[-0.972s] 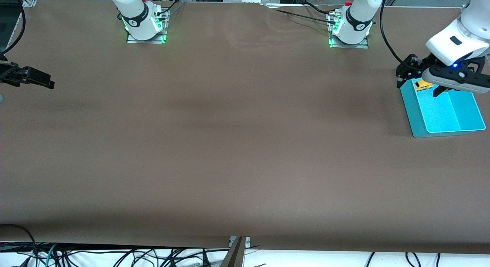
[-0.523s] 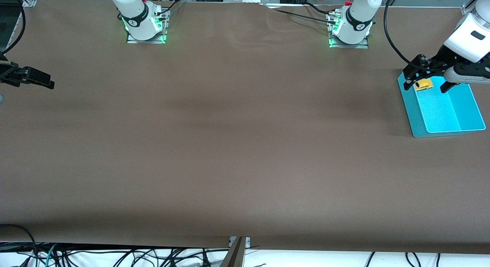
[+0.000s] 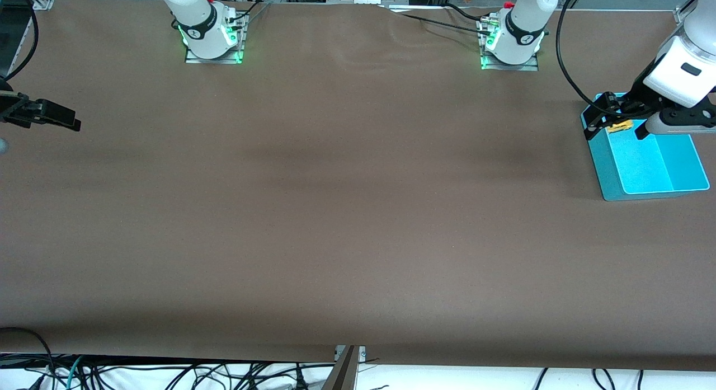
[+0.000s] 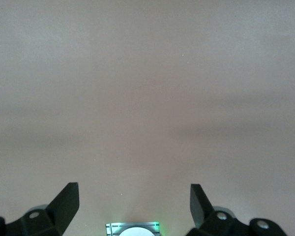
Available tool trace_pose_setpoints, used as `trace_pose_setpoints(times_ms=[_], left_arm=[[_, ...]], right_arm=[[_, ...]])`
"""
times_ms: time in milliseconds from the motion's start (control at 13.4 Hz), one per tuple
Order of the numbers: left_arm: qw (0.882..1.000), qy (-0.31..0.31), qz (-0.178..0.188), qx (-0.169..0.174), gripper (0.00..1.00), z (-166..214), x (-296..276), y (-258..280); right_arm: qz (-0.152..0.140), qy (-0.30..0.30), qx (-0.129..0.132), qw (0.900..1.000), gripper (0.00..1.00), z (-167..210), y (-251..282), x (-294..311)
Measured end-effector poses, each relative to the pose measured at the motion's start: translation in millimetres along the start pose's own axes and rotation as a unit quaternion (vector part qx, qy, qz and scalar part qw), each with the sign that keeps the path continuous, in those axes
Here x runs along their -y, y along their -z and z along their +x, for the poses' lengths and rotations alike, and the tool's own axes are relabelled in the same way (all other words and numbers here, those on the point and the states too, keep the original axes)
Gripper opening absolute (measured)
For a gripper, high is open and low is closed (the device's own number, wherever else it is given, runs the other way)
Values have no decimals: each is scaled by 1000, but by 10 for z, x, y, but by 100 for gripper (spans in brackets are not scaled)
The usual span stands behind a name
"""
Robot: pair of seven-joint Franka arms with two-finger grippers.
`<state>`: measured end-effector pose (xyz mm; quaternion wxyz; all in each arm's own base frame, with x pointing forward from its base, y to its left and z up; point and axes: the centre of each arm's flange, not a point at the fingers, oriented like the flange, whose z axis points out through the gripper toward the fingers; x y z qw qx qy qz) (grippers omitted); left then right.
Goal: Wind and store yellow beetle car
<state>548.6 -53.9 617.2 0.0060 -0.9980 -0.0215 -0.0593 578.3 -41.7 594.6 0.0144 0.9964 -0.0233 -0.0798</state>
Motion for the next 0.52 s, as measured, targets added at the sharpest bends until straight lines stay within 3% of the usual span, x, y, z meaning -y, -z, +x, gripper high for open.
trace_pose_setpoints(times_ms=[523], left_arm=[[1000, 9, 0, -2, 100, 21, 99, 37]], right_arm=[[0, 0, 0, 1000, 100, 0, 0, 0]])
